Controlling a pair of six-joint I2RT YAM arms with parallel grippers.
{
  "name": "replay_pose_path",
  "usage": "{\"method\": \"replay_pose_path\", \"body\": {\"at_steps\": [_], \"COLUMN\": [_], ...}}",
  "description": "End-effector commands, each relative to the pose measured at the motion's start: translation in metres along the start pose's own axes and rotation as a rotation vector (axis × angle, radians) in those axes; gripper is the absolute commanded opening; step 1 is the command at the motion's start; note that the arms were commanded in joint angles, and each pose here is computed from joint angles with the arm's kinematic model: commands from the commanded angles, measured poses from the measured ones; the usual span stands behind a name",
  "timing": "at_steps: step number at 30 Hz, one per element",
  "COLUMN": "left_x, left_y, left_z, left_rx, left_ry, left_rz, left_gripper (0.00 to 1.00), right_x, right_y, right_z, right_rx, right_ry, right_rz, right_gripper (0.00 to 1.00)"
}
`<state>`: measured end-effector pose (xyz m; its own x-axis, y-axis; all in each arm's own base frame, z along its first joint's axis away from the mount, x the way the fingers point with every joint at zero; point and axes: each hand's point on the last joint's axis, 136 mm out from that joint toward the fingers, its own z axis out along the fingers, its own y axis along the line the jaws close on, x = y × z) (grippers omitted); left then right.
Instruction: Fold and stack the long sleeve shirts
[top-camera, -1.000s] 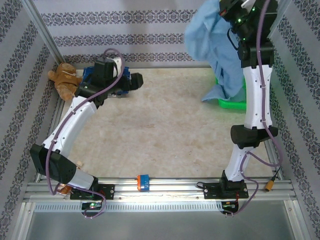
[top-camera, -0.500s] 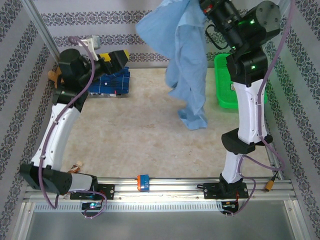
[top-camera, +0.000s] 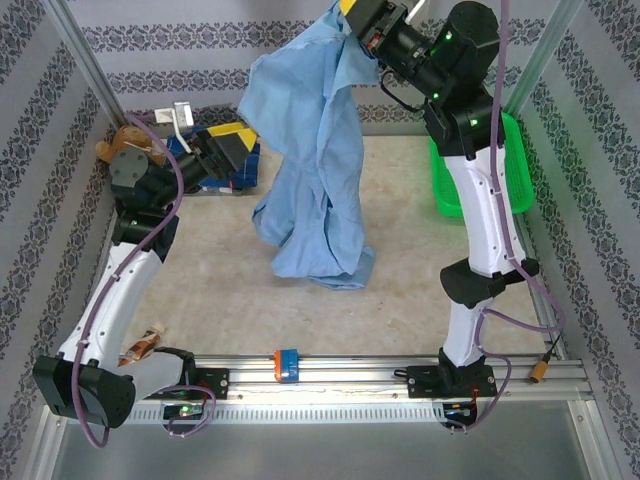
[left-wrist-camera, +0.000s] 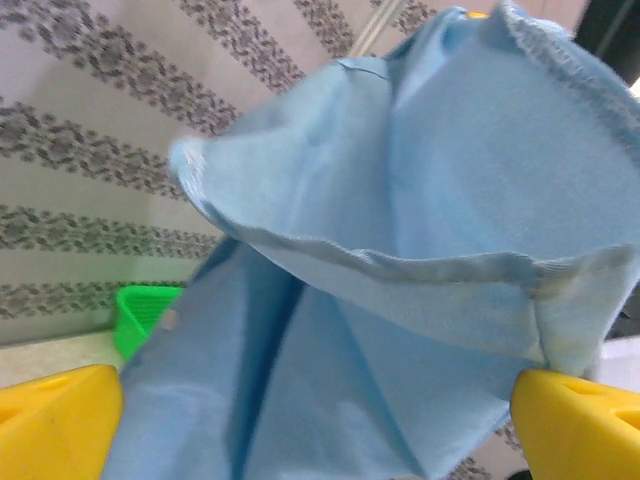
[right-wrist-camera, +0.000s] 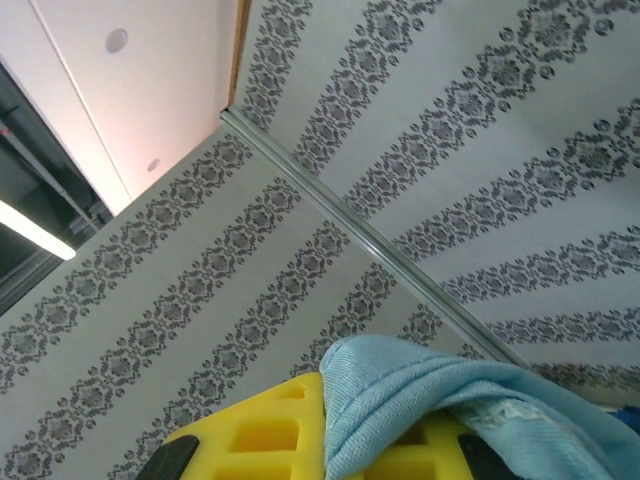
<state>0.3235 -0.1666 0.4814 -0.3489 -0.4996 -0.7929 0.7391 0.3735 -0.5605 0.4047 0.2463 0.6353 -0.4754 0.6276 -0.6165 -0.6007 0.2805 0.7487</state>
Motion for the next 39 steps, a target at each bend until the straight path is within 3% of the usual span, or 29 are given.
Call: {"method": "replay_pose_path", "body": {"at_steps": [1,10,19,27,32,35,39], "left_x": [0.004,0.024,0.039,0.028,0.031,0.015,0.014], "left_y": [-0.025,-0.018,0.048,0.071,0.1,0.085,0.077], "left_z": [-0.004,-0.008,0.012,0.044,0.055,0.065,0.076], "left_rx": [0.091,0.072,-0.117,-0.058,-0.098,-0.002,0.072], "left_ry": [0.004,0.061,0.135,0.124,0.125,0.074,0.078], "left_rz": [0.02,-0.018,-0.004,-0.004,-0.006,-0.013,-0.029], "left_gripper": [0.99,0.99,0.99,0.99,0.99,0.99,0.61], "right_x": [-0.002,0.011,0.027,0.037,0.042,0.05,0.051], "right_y": [-0.014,-0.05,-0.044,-0.027,-0.015,-0.017,-0.028], "right_z": [-0.001,0.011,0.017,0.01,0.004,0.002,0.0], "right_rx": [0.001,0.043,0.01,-0.007,-0.021,-0.005,0.033], "right_ry": [0.033,0.091,0.144,0.173,0.184,0.203,0.191], "right_rz": [0.034,0.076,0.095,0.1,0.106,0.108,0.11], "right_gripper": [0.0,0.0,0.0,0.0,0.0,0.0,0.0]}}
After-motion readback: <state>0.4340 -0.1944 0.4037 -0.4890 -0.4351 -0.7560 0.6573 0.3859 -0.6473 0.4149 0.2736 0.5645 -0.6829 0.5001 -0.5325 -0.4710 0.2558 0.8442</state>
